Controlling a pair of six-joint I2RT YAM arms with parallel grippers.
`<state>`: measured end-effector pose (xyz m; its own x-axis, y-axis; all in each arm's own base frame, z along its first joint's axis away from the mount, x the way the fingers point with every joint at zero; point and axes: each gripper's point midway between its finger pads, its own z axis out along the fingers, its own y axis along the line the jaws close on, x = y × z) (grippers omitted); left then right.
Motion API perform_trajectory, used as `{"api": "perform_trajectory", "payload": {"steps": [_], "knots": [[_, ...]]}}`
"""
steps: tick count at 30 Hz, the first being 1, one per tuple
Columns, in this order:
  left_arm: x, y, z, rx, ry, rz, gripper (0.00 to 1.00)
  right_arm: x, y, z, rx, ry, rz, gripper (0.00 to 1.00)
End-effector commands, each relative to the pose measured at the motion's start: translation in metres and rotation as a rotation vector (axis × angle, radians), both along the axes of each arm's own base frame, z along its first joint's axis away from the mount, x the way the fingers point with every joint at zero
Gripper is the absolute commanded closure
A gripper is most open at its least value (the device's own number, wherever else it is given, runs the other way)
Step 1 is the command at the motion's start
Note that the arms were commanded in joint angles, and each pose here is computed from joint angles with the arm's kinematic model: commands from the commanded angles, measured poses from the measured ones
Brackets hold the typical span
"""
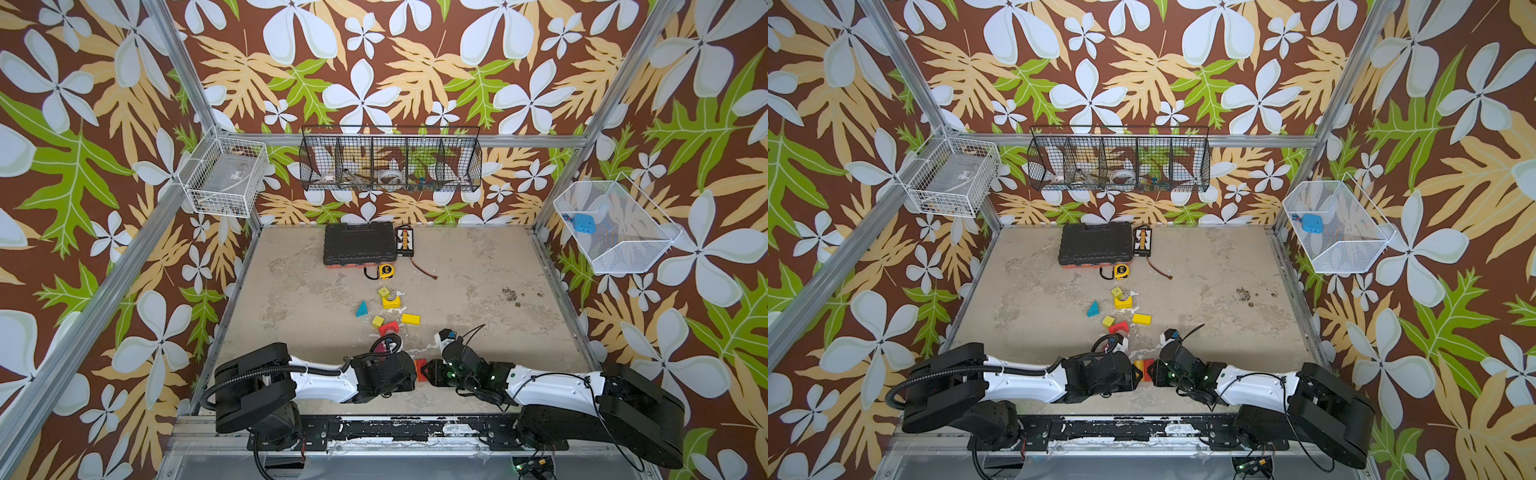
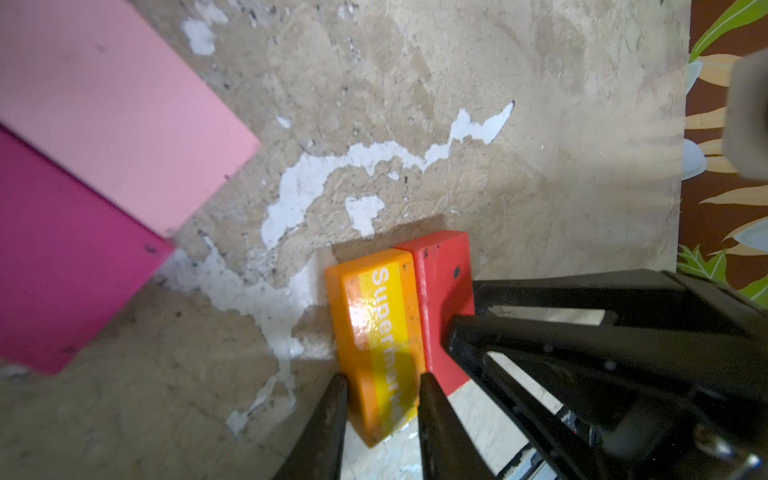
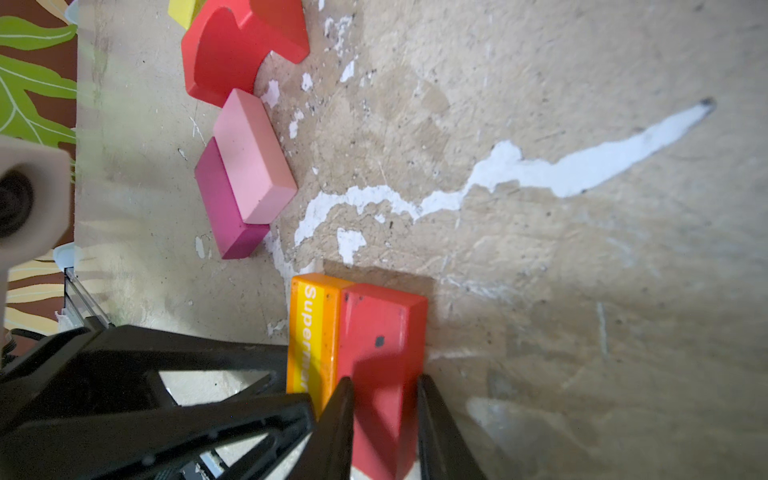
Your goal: Build the wood block tower
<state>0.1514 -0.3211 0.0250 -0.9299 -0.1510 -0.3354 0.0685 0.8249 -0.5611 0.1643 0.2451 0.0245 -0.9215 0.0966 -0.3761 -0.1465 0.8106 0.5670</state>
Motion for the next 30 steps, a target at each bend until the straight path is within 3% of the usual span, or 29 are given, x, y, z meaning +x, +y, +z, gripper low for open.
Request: {"api": "perform_trajectory", "payload": {"steps": [1, 7, 16, 18, 22, 28, 30], "knots": [[-0.002, 0.013, -0.009, 0.066, 0.014, 0.008, 0.68, 0.000, -0.003, 0.001, -0.010, -0.005, -0.007, 0.71], [0.000, 0.015, -0.008, 0.074, 0.009, 0.016, 0.65, 0.002, -0.011, 0.007, -0.013, -0.027, -0.038, 0.67], [0.003, 0.023, 0.005, 0.084, -0.027, 0.023, 0.49, 0.005, -0.020, 0.015, -0.026, -0.059, -0.068, 0.60], [0.006, 0.028, 0.017, 0.088, -0.059, 0.032, 0.46, 0.007, -0.023, 0.021, -0.034, -0.076, -0.072, 0.53], [0.021, 0.053, 0.057, 0.153, -0.193, 0.071, 0.30, 0.012, -0.031, 0.037, -0.061, -0.125, -0.092, 0.40], [0.053, 0.122, 0.156, 0.415, -0.458, 0.236, 0.05, 0.024, -0.033, 0.083, -0.076, -0.194, -0.120, 0.28], [0.063, 0.127, 0.189, 0.463, -0.528, 0.228, 0.05, 0.030, -0.021, 0.109, -0.050, -0.231, -0.094, 0.27]]}}
